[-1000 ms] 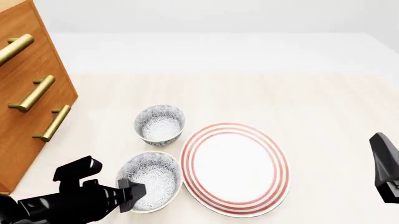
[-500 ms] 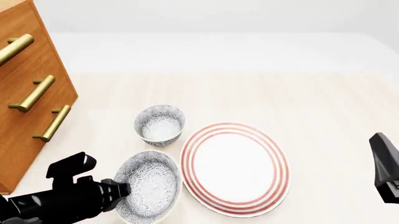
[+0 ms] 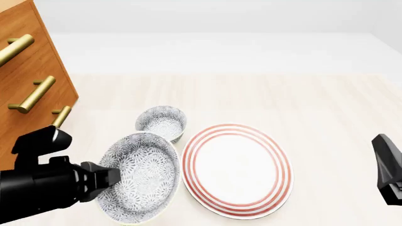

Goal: Stack the bowl in the middle on the bowl at the back.

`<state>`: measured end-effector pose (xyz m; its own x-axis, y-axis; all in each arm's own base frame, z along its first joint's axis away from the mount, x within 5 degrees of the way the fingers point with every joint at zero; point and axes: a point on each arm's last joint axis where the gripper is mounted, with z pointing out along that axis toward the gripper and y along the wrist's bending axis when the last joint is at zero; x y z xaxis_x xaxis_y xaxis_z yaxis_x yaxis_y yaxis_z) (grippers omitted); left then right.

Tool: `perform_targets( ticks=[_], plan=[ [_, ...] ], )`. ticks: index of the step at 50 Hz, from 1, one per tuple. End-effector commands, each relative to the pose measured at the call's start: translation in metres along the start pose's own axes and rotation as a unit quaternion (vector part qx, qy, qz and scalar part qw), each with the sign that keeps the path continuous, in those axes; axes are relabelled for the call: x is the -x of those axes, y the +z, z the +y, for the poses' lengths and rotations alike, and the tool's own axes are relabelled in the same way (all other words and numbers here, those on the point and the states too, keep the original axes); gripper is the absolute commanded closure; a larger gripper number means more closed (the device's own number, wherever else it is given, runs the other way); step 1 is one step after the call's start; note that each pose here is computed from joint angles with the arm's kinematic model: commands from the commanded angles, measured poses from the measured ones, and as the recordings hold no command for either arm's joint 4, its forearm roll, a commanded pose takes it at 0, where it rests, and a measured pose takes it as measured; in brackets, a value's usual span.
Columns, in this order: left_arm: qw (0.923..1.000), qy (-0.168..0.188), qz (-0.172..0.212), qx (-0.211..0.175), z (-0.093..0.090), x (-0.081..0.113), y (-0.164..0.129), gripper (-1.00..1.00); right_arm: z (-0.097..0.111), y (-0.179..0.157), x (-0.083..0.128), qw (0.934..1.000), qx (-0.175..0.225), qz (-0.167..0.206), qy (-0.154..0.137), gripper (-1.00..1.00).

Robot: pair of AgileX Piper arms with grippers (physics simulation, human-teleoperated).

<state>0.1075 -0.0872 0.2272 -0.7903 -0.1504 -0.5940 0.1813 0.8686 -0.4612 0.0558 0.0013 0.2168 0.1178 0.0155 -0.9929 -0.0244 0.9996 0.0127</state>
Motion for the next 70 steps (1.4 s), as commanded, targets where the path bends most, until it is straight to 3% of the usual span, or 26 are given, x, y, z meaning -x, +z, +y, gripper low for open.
perform_targets(
  ticks=[1, 7, 20, 32, 33, 39, 43, 63, 70],
  plan=[
    [0.9977, 0.063, 0.022, 0.009, -0.019, 0.022, -0.026, 1.00, 0.000, 0.000, 0.000, 1.0000, 0.000, 0.001, -0.001, -1.00],
    [0.9938, 0.103, 0.041, 0.011, -0.028, 0.028, -0.032, 1.00, 0.000, 0.000, 0.000, 1.0000, 0.001, 0.001, -0.001, -1.00],
    [0.9924, 0.103, 0.066, 0.008, -0.042, 0.036, -0.058, 1.00, 0.000, 0.000, 0.000, 1.0000, 0.001, 0.002, 0.000, -1.00],
    [0.9955, 0.043, 0.072, 0.042, -0.024, 0.027, -0.075, 1.00, 0.000, 0.000, 0.000, 1.0000, 0.001, 0.001, 0.001, -1.00],
    [0.9955, 0.015, 0.066, 0.065, -0.016, 0.027, -0.079, 1.00, 0.000, 0.000, 0.000, 1.0000, 0.000, 0.001, 0.001, -1.00],
    [0.9958, 0.001, 0.068, 0.062, -0.013, 0.020, -0.084, 1.00, 0.000, 0.000, 0.000, 1.0000, 0.000, 0.000, 0.002, -1.00],
    [0.9956, -0.028, 0.068, 0.059, -0.011, 0.016, -0.093, 1.00, 0.000, 0.000, 0.000, 1.0000, -0.001, 0.000, 0.002, -1.00],
    [0.9947, -0.009, 0.103, 0.003, -0.019, 0.007, -0.123, 1.00, 0.000, 0.000, 0.001, 1.0000, -0.002, -0.002, 0.003, -1.00],
    [0.9936, -0.005, 0.113, 0.003, -0.014, 0.000, -0.121, 1.00, 0.000, 0.000, 0.001, 1.0000, -0.003, -0.004, 0.003, -1.00]
  ],
)
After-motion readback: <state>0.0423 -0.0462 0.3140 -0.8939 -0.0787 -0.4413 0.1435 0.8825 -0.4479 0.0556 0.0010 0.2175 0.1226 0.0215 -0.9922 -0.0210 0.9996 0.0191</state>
